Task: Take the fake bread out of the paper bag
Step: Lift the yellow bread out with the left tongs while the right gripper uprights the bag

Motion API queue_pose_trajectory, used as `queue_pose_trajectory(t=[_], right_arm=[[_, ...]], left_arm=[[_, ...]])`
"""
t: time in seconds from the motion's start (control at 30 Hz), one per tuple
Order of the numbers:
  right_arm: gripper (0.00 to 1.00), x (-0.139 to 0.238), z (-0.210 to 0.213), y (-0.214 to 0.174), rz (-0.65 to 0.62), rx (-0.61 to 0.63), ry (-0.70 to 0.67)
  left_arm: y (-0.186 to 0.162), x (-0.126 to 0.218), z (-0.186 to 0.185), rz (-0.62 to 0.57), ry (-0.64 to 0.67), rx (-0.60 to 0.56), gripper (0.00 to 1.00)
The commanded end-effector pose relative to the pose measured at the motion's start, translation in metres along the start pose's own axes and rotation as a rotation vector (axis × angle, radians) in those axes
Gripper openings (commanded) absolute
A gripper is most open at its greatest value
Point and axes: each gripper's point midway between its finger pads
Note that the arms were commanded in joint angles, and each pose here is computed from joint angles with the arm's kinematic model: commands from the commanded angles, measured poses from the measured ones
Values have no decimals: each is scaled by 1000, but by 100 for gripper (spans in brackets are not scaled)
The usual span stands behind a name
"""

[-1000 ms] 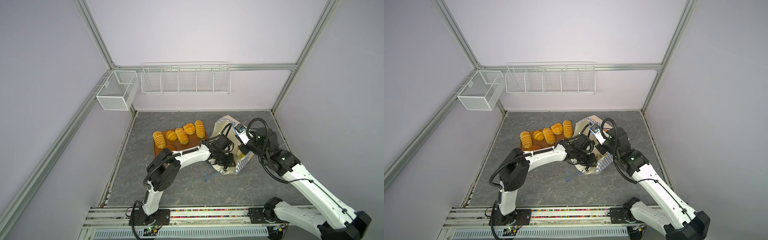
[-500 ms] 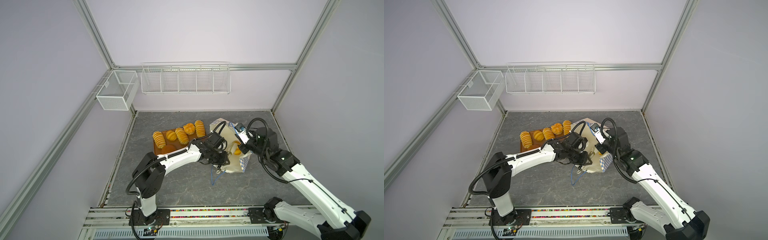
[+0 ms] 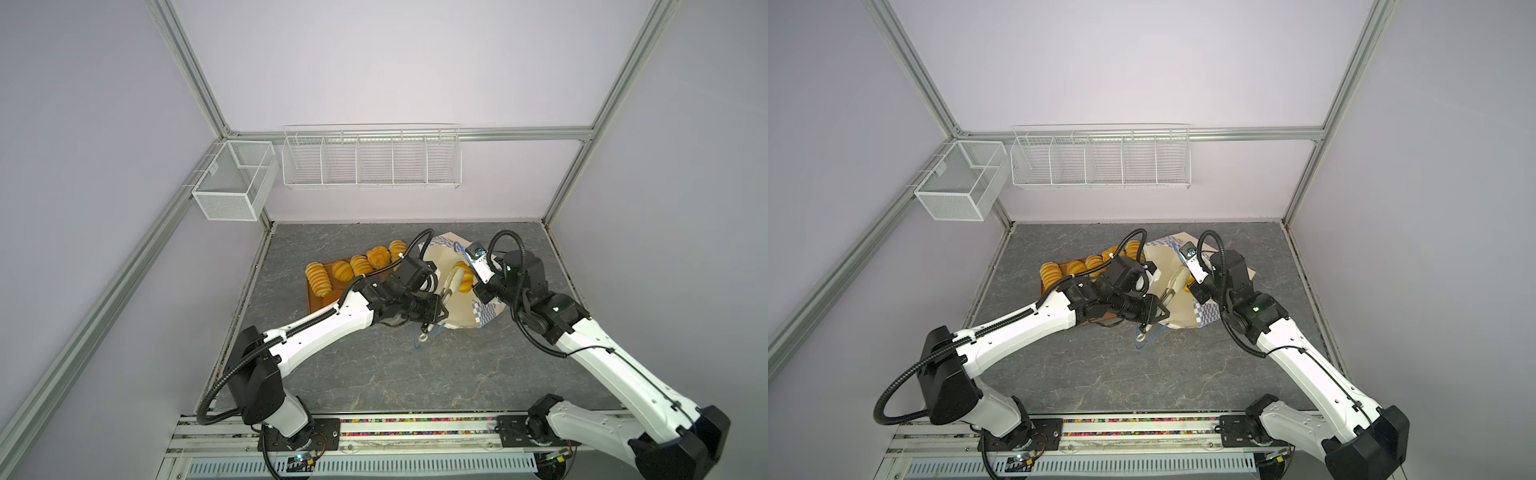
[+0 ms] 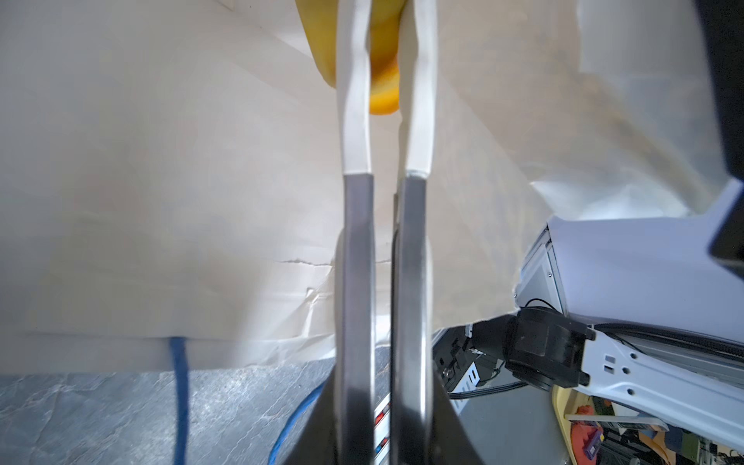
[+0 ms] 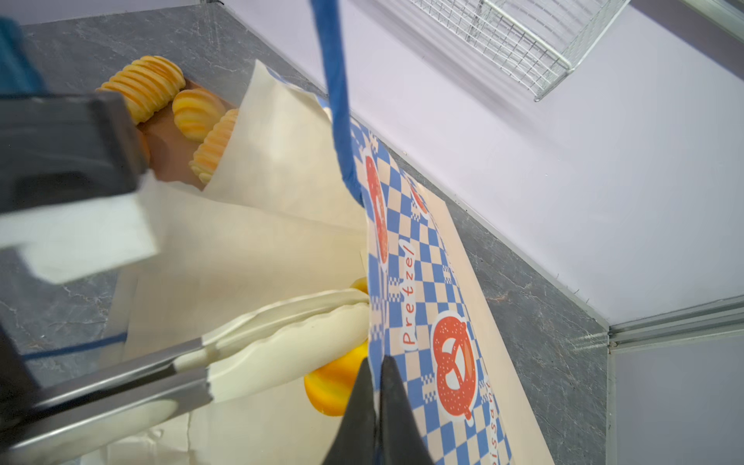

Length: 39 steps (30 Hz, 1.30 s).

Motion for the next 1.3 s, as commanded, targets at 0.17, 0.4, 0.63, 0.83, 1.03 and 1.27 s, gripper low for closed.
queue_pose_trajectory(t=[0.17, 0.4, 0.63, 0.83, 1.03, 1.27], right_arm=[[7, 3, -24, 10, 6, -93, -83], [7, 2, -45, 15, 32, -191, -101], [7, -1, -57, 37, 2, -260, -47], [7, -7, -69, 56, -9, -297, -28], [8, -38, -82, 34, 102, -376, -10], [16, -72, -114, 0, 207, -456, -41]], left_arm=[[-3, 31, 10, -81, 37, -35, 0], [4, 65, 3, -200, 20, -83, 0], [28, 109, -14, -354, 23, -164, 0], [44, 158, -15, -484, 111, -221, 0], [58, 214, -10, -652, 183, -203, 0], [58, 264, 11, -786, 312, -176, 0]])
Point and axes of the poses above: each gripper's point midway between its finger pads, its own x axis back along the fingers, its own z axis along the line the jaws close on, y = z × x, and after that the axes turned 3 degrees about x, right-handed
